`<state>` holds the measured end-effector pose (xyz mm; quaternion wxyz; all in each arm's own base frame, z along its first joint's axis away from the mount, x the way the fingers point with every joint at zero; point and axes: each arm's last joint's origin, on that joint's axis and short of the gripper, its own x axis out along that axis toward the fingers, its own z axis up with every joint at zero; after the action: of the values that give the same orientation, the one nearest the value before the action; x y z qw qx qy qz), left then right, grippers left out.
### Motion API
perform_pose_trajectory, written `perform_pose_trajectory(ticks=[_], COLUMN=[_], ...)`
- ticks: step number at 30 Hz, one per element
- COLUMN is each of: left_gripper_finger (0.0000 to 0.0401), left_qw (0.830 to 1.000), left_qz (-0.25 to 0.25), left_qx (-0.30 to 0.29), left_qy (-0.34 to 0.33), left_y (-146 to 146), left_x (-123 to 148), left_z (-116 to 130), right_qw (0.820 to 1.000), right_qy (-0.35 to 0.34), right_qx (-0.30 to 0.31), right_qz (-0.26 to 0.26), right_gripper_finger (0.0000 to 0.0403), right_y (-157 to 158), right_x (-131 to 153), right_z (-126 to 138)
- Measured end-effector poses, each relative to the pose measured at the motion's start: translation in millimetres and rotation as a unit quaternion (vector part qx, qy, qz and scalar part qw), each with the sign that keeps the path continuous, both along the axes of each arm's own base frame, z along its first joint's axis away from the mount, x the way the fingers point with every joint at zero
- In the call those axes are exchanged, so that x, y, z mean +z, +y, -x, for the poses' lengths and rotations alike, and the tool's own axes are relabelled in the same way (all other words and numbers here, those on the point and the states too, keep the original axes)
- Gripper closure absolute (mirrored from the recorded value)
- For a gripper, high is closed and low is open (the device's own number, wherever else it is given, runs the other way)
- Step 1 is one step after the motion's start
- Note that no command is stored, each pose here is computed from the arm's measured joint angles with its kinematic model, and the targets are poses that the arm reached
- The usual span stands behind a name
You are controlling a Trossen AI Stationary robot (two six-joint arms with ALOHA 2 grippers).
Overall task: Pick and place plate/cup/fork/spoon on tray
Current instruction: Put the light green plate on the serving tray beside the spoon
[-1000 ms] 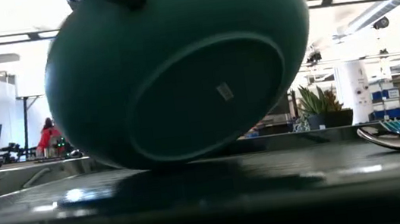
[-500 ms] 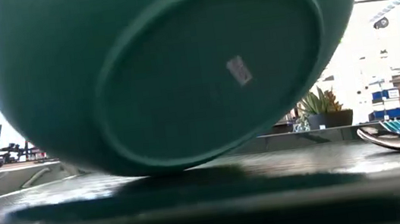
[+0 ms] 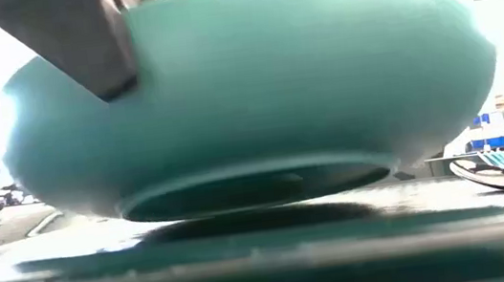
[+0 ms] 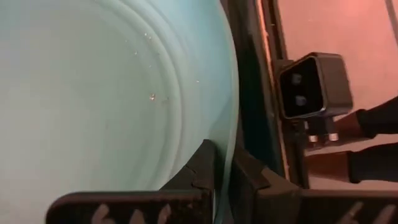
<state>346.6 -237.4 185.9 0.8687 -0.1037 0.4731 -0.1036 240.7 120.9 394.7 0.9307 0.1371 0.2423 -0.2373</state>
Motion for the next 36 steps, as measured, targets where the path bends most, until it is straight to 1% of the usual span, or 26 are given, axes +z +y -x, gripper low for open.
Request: perform_pose_trajectory(ticks=[6,10,14,19,23,31,33,36], left_gripper_finger=[0.04,0.04,0.0401,0.0401,0.0401,0.0399,0.0386,0.0355], left_qw=[1.0,0.999,0.999,1.0,1.0,0.999,0.998,0.998], left_qz=[-0.029,-0.035,-0.032,-0.01,0.021,0.047,0.052,0.062], left_qx=[-0.006,-0.005,-0.007,-0.006,-0.016,-0.022,-0.025,-0.029], left_qy=[0.005,0.004,-0.003,-0.006,-0.013,-0.009,-0.006,0.002], left_y=[14.6,20.9,21.1,17.8,9.3,4.7,4.0,1.8], left_x=[-2.5,-2.8,-2.1,-2.5,-2.1,-1.2,-1.1,-1.8], left_z=[-6.1,-9.8,-11.2,-10.9,-8.6,-7.2,-6.9,-5.4], right_qw=[1.0,1.0,1.0,1.0,1.0,1.0,1.0,1.0], right_qy=[0.0,0.0,0.0,0.0,0.0,0.0,0.0,0.0], right_qx=[0.001,0.001,0.001,0.0,0.001,0.0,0.0,0.0], right_qz=[-0.001,-0.001,-0.001,-0.001,-0.001,0.001,0.001,0.001], right_gripper_finger=[0.0394,0.0394,0.0394,0.0394,0.0394,0.0394,0.0394,0.0394], right_y=[0.1,0.1,0.1,0.1,0.1,0.1,0.1,0.1], right_x=[-0.1,-0.1,-0.1,-0.1,-0.1,-0.2,-0.2,-0.2], right_z=[0.0,0.0,0.0,0.0,0.0,-0.1,-0.1,-0.1])
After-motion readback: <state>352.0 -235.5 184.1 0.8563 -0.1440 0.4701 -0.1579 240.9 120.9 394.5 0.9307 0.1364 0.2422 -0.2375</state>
